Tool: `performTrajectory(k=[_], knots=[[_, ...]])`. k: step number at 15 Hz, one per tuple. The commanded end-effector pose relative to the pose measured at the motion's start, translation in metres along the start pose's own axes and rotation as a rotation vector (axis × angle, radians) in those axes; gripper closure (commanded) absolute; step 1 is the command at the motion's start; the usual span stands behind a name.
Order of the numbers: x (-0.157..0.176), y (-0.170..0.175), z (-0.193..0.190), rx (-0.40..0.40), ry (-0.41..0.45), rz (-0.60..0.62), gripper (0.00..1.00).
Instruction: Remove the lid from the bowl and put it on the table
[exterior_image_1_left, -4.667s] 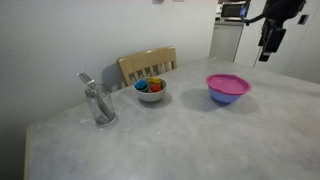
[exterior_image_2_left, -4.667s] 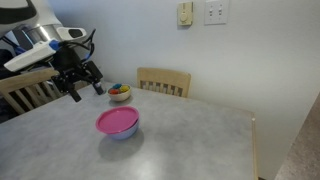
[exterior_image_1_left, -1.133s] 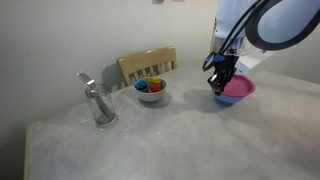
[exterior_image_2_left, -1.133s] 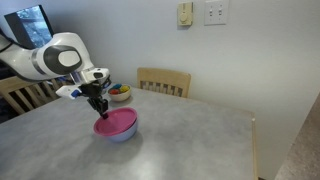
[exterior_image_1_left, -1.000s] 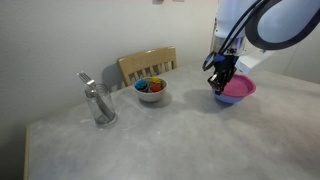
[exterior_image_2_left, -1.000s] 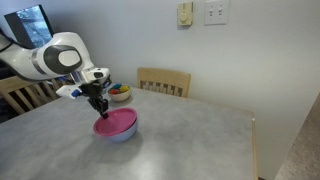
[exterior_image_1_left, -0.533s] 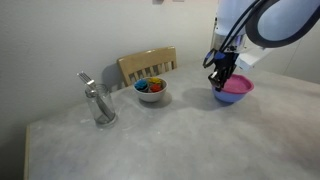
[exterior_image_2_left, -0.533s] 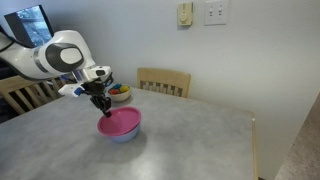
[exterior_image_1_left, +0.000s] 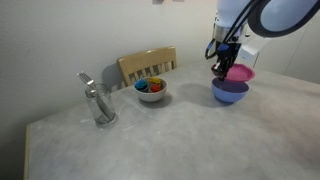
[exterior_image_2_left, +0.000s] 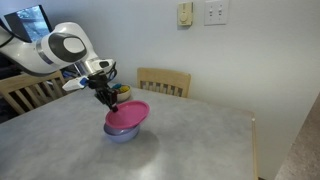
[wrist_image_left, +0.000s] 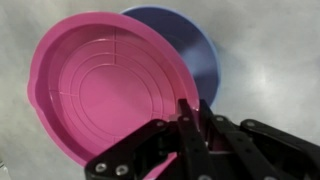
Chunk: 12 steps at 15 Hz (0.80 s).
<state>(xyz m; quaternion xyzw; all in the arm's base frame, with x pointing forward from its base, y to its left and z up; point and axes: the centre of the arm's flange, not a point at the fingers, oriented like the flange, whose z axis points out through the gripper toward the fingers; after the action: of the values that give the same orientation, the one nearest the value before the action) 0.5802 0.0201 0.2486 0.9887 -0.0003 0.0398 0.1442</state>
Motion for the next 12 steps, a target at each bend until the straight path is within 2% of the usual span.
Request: performTrajectory(k=[1,4,9,12], knots=[[0.003,0.025,-0.014,-0.064,-0.004,-0.021,0.97],[0.007,0.059,-0.014,-0.106,0.009,-0.038,0.97],[0.007,0.139,-0.008,-0.190,0.048,-0.169,0.97],[0.005,0.184,-0.002,-0.204,0.084,-0.225,0.97]])
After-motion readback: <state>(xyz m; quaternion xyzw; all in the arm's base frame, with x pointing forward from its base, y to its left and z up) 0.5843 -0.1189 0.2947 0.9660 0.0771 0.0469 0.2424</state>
